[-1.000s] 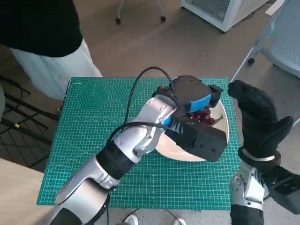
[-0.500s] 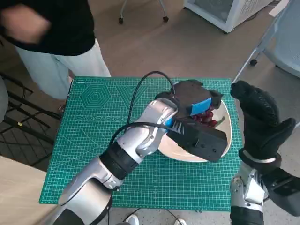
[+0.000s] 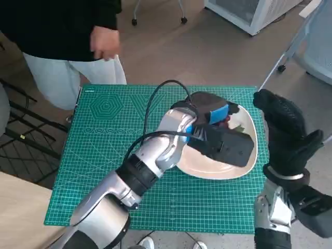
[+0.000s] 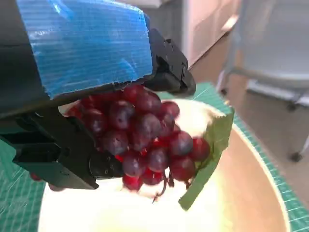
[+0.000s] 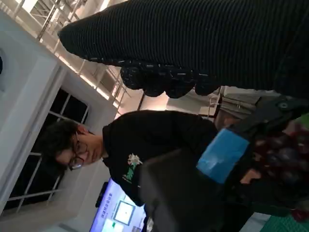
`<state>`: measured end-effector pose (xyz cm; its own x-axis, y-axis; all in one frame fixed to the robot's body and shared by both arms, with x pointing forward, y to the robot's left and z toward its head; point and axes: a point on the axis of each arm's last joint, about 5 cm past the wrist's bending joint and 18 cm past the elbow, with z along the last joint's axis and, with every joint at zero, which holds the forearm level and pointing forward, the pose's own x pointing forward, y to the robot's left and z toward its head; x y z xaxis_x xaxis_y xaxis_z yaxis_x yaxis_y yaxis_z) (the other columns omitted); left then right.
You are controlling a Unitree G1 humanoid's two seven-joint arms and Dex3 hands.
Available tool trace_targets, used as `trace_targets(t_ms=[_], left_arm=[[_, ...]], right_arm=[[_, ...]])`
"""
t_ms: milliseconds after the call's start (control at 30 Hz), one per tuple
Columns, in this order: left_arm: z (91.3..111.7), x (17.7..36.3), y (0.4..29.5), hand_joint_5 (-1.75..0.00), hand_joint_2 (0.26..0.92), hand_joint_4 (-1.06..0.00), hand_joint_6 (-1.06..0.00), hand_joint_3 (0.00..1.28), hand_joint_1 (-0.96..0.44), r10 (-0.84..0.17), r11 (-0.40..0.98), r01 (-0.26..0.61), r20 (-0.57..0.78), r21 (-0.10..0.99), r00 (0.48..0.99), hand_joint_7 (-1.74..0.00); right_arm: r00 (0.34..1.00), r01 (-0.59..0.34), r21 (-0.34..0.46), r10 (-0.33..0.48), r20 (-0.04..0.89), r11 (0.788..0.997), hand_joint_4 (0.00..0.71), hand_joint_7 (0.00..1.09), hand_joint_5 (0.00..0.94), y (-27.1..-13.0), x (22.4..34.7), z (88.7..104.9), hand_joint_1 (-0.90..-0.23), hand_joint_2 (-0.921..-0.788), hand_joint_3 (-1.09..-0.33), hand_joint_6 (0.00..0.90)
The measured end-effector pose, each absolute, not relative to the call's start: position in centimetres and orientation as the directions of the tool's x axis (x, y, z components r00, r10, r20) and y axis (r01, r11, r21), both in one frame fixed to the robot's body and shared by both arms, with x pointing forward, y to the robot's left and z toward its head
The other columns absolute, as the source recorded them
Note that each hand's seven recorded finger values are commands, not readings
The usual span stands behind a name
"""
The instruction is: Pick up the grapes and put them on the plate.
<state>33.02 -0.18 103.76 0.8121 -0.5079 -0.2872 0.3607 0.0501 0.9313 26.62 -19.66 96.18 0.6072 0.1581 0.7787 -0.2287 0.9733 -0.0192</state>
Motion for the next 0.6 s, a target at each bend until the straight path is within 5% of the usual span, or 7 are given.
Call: trace_targets(t_ms=[333,600], left_arm=[[103.6,33.0,-0.5,-0.01,0.819,-0.03,-0.15,0.03,-0.38,-0.486,0.052,0.385,-0.314,0.921,0.816,0.0],[104.6,32.7,0.3,-0.01,0.872,-0.05,-0.15,0.03,-0.44,-0.504,0.095,0.305,-0.219,0.948,0.836,0.0]], right_arm=[[0.61,-0.235,-0.023,0.166,0.775,0.972,0.295,0.29,0.0,-19.6,26.7,96.2,-0.471,-0.921,-0.51,0.149],[0.613,-0.239,-0.024,0.17,0.772,0.971,0.294,0.29,0.0,-19.5,26.8,96.2,-0.466,-0.921,-0.513,0.149]])
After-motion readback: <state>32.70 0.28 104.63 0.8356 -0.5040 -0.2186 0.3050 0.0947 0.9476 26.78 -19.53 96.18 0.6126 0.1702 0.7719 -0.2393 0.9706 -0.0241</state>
